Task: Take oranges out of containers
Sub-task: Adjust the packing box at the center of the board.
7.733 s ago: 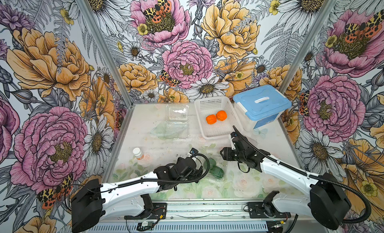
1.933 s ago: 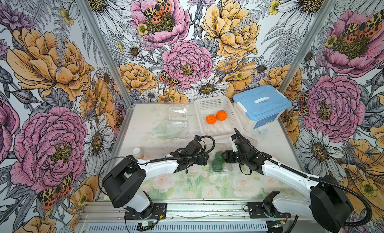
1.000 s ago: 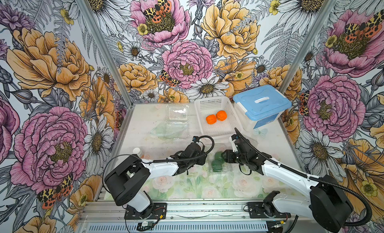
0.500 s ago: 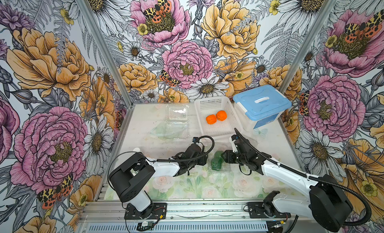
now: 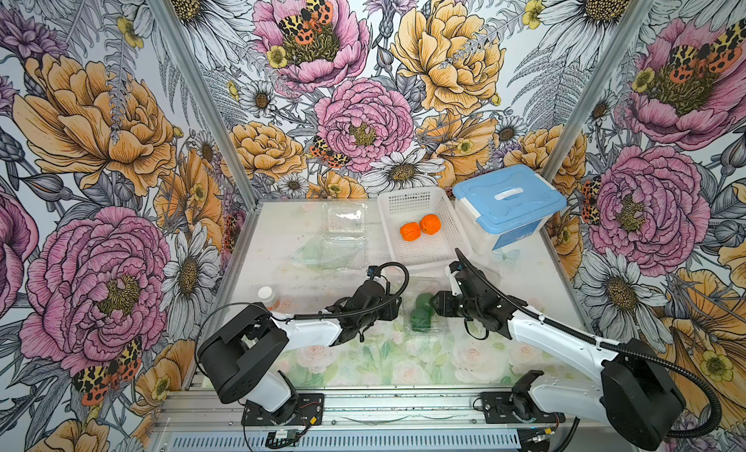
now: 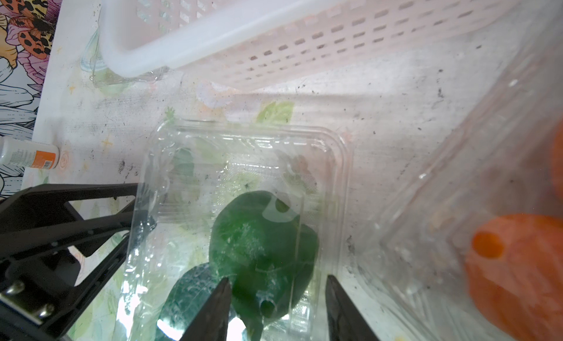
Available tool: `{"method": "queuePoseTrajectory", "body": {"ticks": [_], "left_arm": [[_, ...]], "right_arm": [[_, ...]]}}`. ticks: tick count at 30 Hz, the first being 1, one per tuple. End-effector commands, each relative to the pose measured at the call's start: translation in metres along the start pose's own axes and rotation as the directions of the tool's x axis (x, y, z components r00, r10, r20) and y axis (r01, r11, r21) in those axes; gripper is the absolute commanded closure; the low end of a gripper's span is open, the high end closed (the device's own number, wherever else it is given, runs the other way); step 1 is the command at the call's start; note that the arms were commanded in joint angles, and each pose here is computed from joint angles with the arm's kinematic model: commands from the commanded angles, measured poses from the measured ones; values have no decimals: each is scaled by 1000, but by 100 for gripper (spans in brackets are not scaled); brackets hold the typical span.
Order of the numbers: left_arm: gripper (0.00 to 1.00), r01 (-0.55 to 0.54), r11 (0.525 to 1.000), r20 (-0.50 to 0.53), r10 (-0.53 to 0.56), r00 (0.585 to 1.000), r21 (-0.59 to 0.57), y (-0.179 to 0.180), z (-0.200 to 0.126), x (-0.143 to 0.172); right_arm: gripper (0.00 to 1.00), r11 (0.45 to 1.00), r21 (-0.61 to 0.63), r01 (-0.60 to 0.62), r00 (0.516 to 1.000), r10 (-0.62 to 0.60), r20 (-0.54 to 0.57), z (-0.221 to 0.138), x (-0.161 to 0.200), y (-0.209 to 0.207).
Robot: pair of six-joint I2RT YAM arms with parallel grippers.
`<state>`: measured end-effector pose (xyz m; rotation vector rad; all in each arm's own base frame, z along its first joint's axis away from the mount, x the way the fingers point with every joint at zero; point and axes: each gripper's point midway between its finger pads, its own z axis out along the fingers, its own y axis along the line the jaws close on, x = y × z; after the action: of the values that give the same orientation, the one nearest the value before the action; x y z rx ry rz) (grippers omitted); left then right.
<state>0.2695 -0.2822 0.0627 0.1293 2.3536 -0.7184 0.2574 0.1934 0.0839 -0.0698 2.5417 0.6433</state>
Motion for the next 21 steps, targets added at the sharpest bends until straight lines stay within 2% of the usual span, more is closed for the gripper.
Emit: {"method": "queuePoseTrajectory", "body": {"ticks": [1, 11, 21], "left_arm": [[44, 27, 999, 30, -28, 999, 27, 0, -3, -6], [44, 54, 997, 55, -57, 997, 54, 8, -10, -12], [44, 64, 992, 13, -66, 998, 107, -2, 7, -6]], "right_arm": [[51, 1000, 2, 2, 1000, -2, -4, 0, 3, -1], [51, 1000, 23, 7, 1000, -7, -1, 0, 2, -5], [51, 999, 25, 20, 1000, -20, -12, 4, 1, -3]]}}
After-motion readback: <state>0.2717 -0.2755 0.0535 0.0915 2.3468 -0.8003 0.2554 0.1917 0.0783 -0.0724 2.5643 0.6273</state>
